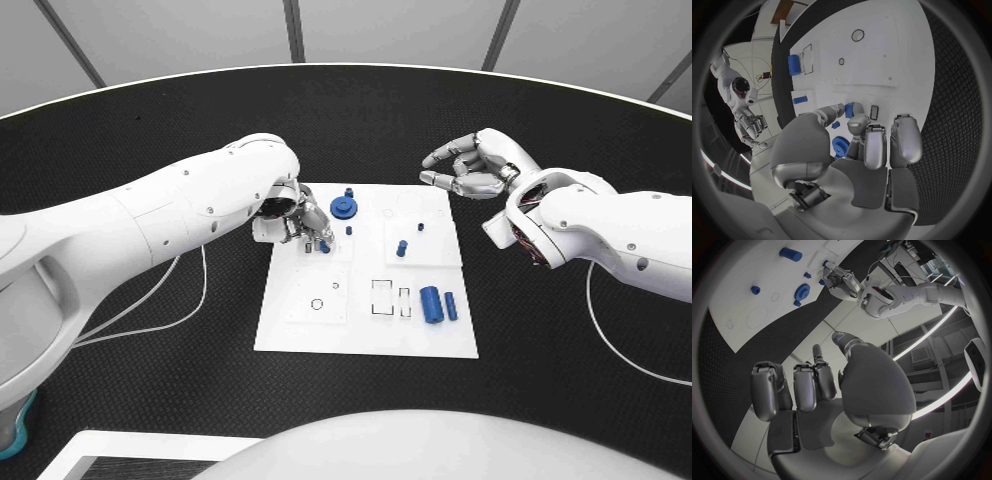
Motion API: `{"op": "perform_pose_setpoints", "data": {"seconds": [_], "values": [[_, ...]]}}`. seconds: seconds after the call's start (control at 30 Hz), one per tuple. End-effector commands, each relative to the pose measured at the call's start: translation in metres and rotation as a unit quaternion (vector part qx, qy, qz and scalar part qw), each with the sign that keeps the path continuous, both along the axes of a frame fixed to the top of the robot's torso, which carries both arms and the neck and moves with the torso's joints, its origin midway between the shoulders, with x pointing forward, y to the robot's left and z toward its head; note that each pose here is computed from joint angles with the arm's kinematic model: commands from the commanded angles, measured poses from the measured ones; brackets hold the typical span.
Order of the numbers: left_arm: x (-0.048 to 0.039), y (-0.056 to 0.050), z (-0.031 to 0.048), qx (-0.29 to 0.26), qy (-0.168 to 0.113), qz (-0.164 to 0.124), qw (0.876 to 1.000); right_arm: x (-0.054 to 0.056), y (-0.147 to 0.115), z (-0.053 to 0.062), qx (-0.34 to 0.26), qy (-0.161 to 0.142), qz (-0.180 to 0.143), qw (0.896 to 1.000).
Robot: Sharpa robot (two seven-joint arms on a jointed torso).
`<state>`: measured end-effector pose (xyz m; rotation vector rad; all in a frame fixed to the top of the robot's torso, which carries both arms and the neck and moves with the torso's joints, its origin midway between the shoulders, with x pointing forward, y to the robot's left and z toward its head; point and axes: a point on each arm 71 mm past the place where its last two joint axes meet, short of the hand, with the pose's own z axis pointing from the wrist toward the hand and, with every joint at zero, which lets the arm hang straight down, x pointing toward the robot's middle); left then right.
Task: Assemble the parts on the task board
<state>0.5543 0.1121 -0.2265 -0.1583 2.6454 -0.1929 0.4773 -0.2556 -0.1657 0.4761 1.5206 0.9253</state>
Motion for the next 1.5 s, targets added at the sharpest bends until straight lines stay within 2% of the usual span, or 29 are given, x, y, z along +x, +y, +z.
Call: {"op": "perform_pose_setpoints", "data": {"seconds": [0.03, 1.2, 1.37, 1.5], "values": [[-0.0002, 0.002, -0.0007, 0.011, 0.003, 0.006, 1.000, 0.000, 0.000, 0.000, 0.000, 0.000, 0.000, 1.000], [0.0005, 0.007, -0.0014, 0.009, -0.003, 0.019, 1.000, 0.000, -0.001, 0.000, -0.001, 0.001, -0.002, 1.000], [-0.0009, 0.010, -0.0012, 0.003, -0.004, 0.022, 1.000, 0.001, -0.001, -0.001, -0.001, 0.001, -0.003, 1.000], [-0.0053, 0.017, -0.0007, -0.010, 0.000, 0.029, 1.000, 0.003, -0.002, -0.001, -0.002, 0.000, -0.005, 1.000]]}}
